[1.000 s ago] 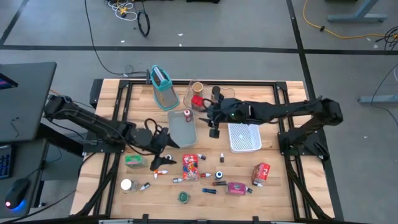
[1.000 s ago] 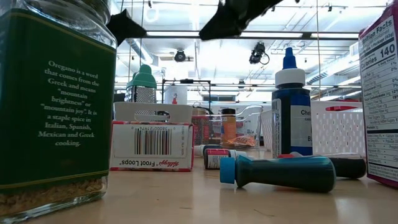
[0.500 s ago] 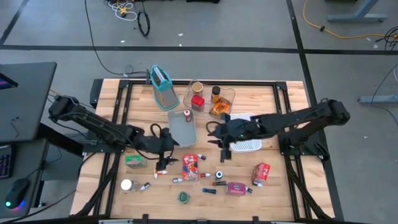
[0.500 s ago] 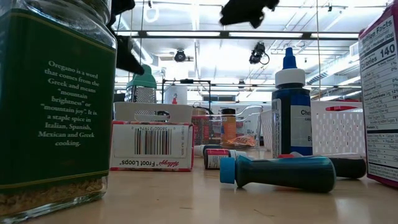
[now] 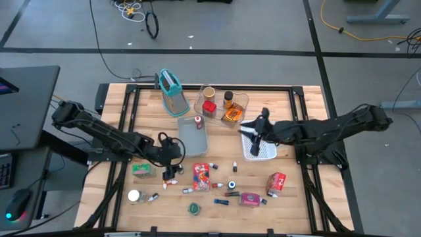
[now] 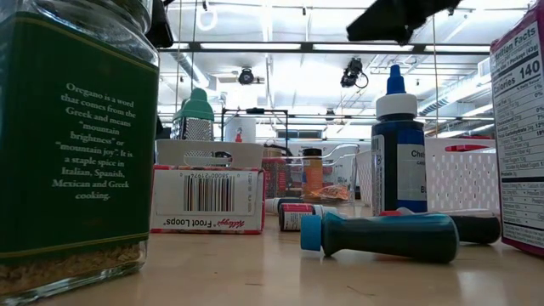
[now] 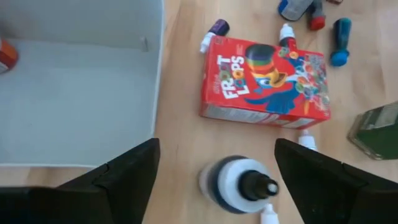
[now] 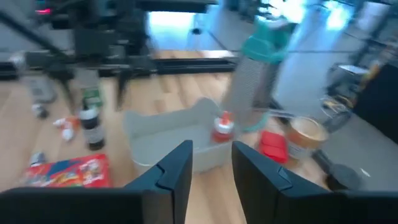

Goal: Pick & Place Kitchen Items
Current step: Put the large black food coloring bottle into the gray bin

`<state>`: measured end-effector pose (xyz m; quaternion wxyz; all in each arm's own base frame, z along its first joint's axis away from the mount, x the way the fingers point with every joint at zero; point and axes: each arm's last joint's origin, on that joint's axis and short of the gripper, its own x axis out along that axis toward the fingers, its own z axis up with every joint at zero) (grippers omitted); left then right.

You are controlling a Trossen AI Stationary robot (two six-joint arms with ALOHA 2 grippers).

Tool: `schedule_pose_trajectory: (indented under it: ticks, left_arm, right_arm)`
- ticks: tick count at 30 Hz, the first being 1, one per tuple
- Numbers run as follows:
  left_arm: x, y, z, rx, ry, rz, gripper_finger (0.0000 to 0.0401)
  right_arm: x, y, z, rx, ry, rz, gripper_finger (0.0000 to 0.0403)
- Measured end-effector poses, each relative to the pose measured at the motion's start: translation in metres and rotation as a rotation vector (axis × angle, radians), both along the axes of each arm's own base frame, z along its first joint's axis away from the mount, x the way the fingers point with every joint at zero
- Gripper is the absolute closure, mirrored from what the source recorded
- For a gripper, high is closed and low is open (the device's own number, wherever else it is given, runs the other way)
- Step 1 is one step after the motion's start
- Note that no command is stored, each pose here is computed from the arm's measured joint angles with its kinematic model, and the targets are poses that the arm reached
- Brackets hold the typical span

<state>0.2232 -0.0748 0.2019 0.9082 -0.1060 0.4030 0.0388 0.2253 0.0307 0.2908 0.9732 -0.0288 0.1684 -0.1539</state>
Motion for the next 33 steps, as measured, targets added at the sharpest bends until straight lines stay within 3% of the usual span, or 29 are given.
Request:
schedule_pose_trajectory:
  ticks: [6, 15, 23, 28, 33]
  left_arm:
    - [-0.001, -0.01, -0.003, -0.048, 0.016, -0.011, 0.0122]
    - [0.003, -0.016, -0.025, 0.053, 0.109, -0.02, 0.018]
    - [0.004, -0.017, -0.028, 0.016, 0.116, 0.022, 0.0244]
    - [0.013, -0.021, -0.012, -0.014, 0.042, 0.037, 0.0244]
    - [0.03, -0.027, 0.024, 0.058, -0.091, 0.032, 0.0238]
  right_arm:
    - [-0.013, -0.004, -0.005, 0.006, -0.007, 0.004, 0.0282]
    - [-0.014, -0.003, -0.006, 0.017, -0.023, 0.012, 0.0282]
    - [-0.013, -0.002, -0.004, 0.049, -0.052, 0.03, 0.0282]
    - [-0.013, -0.002, -0.004, 0.065, -0.055, 0.024, 0.0282]
    - [-0.013, -0.002, -0.004, 0.067, -0.055, 0.023, 0.0282]
